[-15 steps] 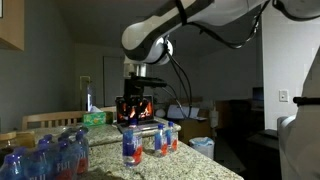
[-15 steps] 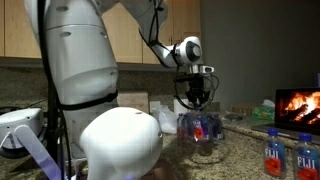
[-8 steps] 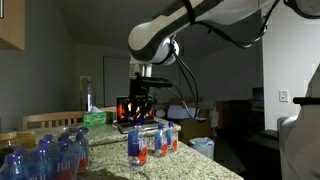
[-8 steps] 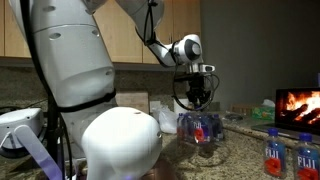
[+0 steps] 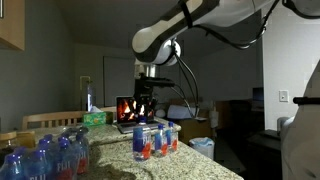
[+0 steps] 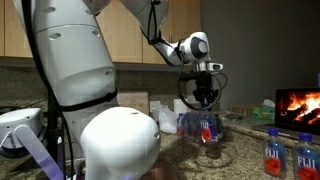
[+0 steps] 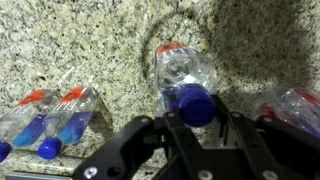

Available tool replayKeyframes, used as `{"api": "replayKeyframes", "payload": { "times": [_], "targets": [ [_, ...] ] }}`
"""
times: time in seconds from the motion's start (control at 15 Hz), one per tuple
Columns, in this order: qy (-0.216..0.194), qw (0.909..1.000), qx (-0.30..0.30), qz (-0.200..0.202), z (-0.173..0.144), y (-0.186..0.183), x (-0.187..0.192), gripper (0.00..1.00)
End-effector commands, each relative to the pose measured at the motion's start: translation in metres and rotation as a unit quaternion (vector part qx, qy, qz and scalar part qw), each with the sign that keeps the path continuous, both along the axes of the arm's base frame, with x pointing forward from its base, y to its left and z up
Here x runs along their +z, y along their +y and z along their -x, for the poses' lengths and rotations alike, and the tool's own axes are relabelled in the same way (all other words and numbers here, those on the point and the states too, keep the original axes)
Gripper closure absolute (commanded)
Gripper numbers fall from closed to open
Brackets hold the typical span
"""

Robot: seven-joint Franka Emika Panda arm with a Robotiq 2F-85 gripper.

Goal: Move three bottles to the right

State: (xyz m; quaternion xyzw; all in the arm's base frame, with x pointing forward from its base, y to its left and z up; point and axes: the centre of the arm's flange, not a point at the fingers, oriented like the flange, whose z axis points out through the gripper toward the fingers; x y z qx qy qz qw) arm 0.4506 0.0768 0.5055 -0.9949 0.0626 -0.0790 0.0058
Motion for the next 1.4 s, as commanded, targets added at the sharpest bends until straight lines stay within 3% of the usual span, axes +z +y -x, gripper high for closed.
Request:
{"api": "replayKeyframes", "payload": {
  "times": [0.0,0.2,0.27,0.33,0.53,0.6,1.13,1.33],
  "targets": [
    [-0.017,0.9998,-0.009,-0.008,0.004,-0.021,0.014,0.85],
    [-0.022,0.9997,-0.012,-0.004,0.015,-0.046,0.015,0.85],
    [-0.007,0.9997,-0.022,-0.007,0.0,-0.029,0.007,0.85],
    [-0.007,0.9997,-0.025,-0.007,0.0,-0.034,0.008,0.65],
    [-0.001,0.9998,-0.021,-0.006,-0.002,-0.03,0.002,0.65],
    [0.0,0.9998,-0.021,-0.005,-0.002,-0.029,0.001,0.85],
    [-0.007,0.9991,-0.031,-0.028,-0.027,-0.076,-0.029,0.85],
    [-0.008,0.9996,-0.019,-0.018,-0.045,-0.09,-0.039,0.85]
  ]
}}
